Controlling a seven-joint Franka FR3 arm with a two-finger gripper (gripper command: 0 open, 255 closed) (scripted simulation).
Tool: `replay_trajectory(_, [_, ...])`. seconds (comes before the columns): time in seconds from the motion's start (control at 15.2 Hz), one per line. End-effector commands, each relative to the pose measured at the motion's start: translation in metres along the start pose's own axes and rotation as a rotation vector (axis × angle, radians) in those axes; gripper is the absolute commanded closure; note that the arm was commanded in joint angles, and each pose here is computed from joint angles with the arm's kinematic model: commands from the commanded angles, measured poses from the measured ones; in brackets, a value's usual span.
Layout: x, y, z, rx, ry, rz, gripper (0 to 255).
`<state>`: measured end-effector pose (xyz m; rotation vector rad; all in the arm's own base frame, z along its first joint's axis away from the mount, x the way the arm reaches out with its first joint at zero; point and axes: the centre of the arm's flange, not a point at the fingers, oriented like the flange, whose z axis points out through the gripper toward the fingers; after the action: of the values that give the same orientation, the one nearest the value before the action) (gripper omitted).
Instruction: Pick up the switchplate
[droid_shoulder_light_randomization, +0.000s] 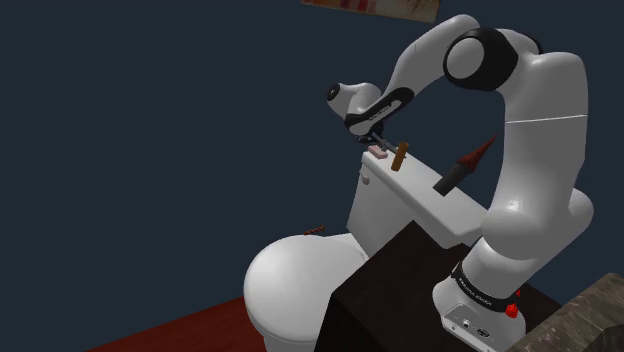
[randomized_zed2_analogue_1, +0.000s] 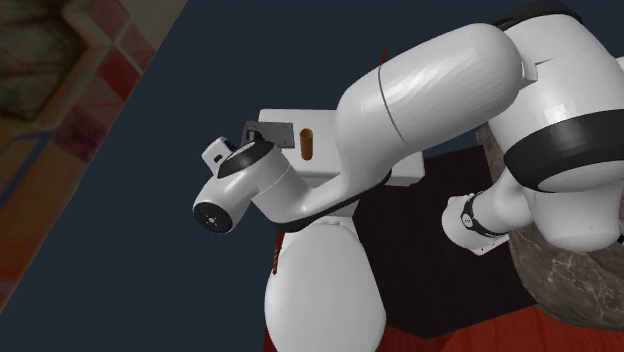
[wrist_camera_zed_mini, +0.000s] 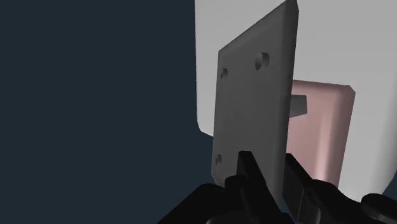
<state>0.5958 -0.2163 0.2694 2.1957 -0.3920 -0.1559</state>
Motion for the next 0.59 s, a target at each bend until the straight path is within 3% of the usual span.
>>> replay_trajectory(0.0, [0.008,0.017,-0.007,0.020,0.035,-0.035,255])
replay_trajectory(0.53, [0.009,0.047,-0.030,0.020,0.035,-0.035,255])
